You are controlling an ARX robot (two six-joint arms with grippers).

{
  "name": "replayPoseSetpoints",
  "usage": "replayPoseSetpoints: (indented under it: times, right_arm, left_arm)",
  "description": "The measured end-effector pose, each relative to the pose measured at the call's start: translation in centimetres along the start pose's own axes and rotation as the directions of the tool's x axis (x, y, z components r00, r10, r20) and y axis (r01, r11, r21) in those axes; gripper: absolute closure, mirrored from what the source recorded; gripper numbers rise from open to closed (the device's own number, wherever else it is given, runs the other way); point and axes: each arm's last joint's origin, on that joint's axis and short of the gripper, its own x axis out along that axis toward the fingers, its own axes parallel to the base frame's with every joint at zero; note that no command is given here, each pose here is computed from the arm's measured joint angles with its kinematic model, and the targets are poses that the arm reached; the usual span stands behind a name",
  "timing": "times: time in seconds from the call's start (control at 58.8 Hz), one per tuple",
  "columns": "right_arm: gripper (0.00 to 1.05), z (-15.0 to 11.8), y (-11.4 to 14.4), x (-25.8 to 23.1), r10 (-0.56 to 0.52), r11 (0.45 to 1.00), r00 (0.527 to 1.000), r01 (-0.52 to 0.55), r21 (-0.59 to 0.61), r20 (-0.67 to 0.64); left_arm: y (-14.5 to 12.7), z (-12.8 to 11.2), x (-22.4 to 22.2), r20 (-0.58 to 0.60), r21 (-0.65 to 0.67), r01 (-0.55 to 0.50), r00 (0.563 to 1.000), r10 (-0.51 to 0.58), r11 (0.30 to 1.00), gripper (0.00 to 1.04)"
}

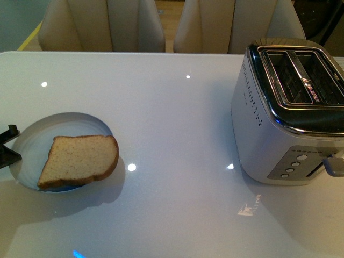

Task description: Left arm holds plate, right arm toasts bread

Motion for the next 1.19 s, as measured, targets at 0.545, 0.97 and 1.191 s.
replayPoseSetpoints:
  times: [0.545, 0.97, 1.191]
  right_arm:
    - [0.09, 0.0, 0.0, 0.0, 0.000, 1.000, 1.000, 0.000, 0.000, 0.000]
    - [0.09, 0.0, 0.0, 0.0, 0.000, 1.000, 1.000, 0.000, 0.000, 0.000]
    - [0.09, 0.0, 0.0, 0.0, 0.000, 1.000, 1.000, 0.000, 0.000, 0.000]
  left_arm:
    - [-7.2, 2.2, -9.0, 0.106, -0.114, 0.125, 0.988, -0.113, 0.986, 1.02]
    - [-18.2, 2.4, -12.6, 0.109, -0.036, 0.208, 0.973, -0.203, 0.977, 1.02]
    - [-22.8, 1.8, -13.4, 0.089, -0.002, 0.241, 0.967, -0.240, 0.970, 1.02]
